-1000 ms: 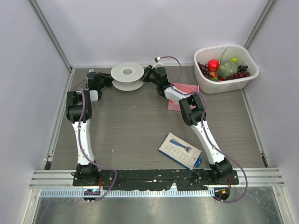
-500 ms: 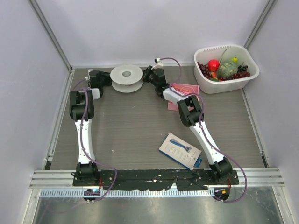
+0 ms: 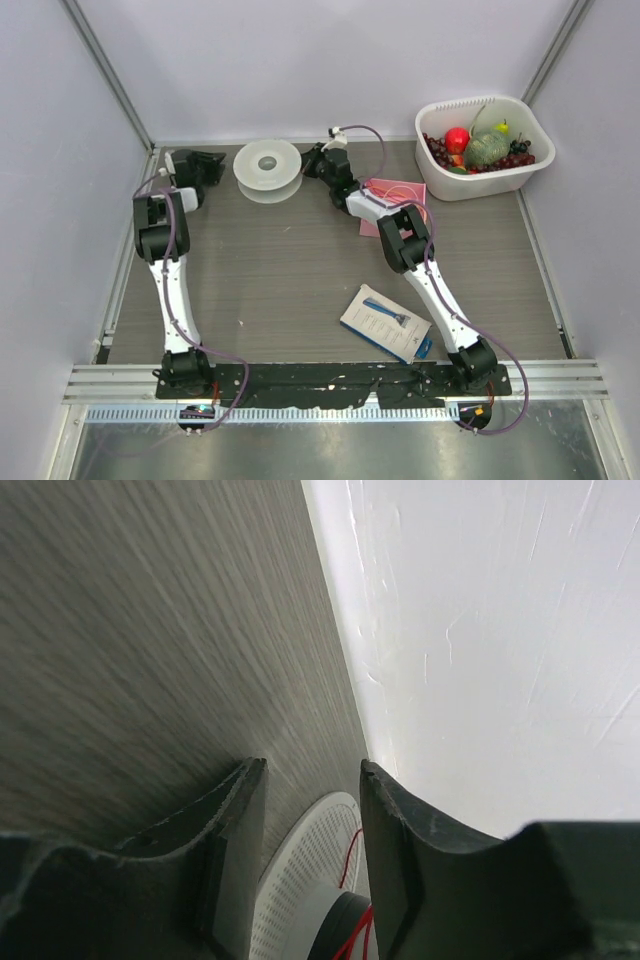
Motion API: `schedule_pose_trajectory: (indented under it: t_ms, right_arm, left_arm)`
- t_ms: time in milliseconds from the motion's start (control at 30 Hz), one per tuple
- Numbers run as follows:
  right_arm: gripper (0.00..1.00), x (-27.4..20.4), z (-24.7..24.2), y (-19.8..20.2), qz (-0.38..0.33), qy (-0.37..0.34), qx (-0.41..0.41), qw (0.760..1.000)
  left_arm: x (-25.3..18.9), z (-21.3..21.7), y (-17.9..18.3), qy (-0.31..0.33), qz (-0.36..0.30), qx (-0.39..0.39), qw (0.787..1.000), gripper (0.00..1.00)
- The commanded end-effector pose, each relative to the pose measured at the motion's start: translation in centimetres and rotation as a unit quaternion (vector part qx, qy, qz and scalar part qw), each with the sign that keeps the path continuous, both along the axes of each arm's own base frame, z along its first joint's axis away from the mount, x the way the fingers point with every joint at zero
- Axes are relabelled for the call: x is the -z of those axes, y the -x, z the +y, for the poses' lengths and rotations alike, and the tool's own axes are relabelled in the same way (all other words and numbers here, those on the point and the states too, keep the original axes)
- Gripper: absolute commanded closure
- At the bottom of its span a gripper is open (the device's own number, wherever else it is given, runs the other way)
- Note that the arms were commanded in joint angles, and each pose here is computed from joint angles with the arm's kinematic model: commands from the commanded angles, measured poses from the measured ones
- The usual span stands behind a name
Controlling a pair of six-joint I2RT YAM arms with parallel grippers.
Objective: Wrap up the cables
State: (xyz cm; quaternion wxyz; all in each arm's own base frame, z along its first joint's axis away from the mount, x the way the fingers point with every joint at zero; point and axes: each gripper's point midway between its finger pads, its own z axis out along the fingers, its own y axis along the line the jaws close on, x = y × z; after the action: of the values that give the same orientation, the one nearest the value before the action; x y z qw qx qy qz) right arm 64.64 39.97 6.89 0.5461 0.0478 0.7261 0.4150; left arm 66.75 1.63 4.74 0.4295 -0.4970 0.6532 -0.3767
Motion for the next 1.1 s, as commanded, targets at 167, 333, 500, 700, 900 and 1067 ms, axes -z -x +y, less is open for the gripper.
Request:
schedule_pose_trajectory:
  t_ms: [167, 333, 500, 700, 900, 1067]
  right_arm:
    - [0.99, -0.8, 0.1, 0.3, -0.016, -0.013, -0.002, 1.0]
    - [0.99, -0.7, 0.2, 0.6, -0.011, -0.011, -0.01, 1.0]
    - [1.0, -0.7, 0.3, 0.9, 0.0, -0.013, -0.013, 1.0]
    - [0.88, -0.6, 0.2, 1.3, 0.009, -0.01, -0.015, 1.0]
    - [0.73, -1.5, 0.1, 1.2, 0.005, -0.01, -0.009, 1.0]
    - [0.65, -2.0, -0.1, 1.1, 0.002, -0.007, -0.003, 1.0]
  left_arm:
    - [-1.4, 3.4, 3.3, -0.041, 0.028, -0.01, 0.999, 0.53]
    - [-3.4, 3.0, 4.3, -0.041, 0.014, 0.005, 0.999, 0.53]
    - [-4.6, 2.5, 4.6, -0.029, 0.002, 0.012, 1.0, 0.52]
    - [-5.2, 2.4, 5.1, -0.029, -0.002, 0.013, 0.999, 0.51]
    - [-5.7, 2.5, 5.1, -0.029, -0.004, 0.01, 1.0, 0.51]
    - [-5.9, 2.5, 5.3, -0.03, -0.005, 0.009, 1.0, 0.5]
